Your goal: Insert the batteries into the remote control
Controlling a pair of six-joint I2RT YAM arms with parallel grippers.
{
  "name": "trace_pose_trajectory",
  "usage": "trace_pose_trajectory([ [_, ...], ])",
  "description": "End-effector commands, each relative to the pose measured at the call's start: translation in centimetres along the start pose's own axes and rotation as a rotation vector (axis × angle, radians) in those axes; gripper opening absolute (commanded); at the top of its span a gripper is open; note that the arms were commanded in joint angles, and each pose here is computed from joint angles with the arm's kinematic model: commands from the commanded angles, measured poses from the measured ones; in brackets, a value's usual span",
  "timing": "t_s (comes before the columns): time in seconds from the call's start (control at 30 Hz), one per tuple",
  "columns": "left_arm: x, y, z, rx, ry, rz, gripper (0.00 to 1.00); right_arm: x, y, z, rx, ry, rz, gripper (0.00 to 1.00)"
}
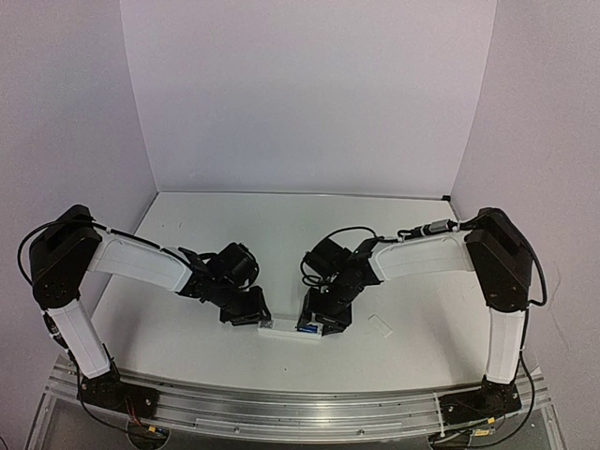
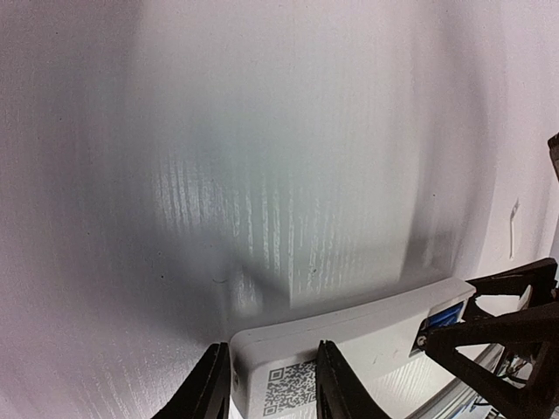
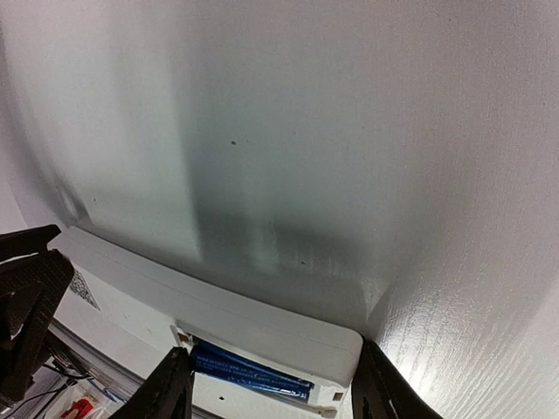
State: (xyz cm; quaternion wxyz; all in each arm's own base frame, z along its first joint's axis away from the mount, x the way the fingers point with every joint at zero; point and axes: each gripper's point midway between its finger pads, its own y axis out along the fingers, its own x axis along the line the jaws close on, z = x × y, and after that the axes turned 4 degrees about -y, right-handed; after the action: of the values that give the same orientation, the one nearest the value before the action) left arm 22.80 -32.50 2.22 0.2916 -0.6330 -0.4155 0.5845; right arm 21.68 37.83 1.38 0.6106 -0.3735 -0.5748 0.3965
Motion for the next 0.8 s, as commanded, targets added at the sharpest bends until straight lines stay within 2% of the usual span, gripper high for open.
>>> trace_pose_trajectory([
  [0.0,2.1,0.8,0.6,0.025,-0.004,-0.088,0.34,-3.7,4.4,3.1,0.106,-0.095,0.096,0.33],
  [0.13,2.1,0.7,0.6,0.025,-0.004,-0.091,0.33,-5.1,5.6,3.9,0.136,-0.095,0.134,0.31],
  [0.43,1.9,0.3,0.6,0.022,-0.003,-0.088,0.33,-6.9,6.3,3.5,0.112,-0.115,0.215,0.28],
  [0.77,1.8,0.4,0.7,0.034,0.007,-0.083,0.33,-7.8,7.3,3.9,0.136,-0.118,0.255,0.29],
])
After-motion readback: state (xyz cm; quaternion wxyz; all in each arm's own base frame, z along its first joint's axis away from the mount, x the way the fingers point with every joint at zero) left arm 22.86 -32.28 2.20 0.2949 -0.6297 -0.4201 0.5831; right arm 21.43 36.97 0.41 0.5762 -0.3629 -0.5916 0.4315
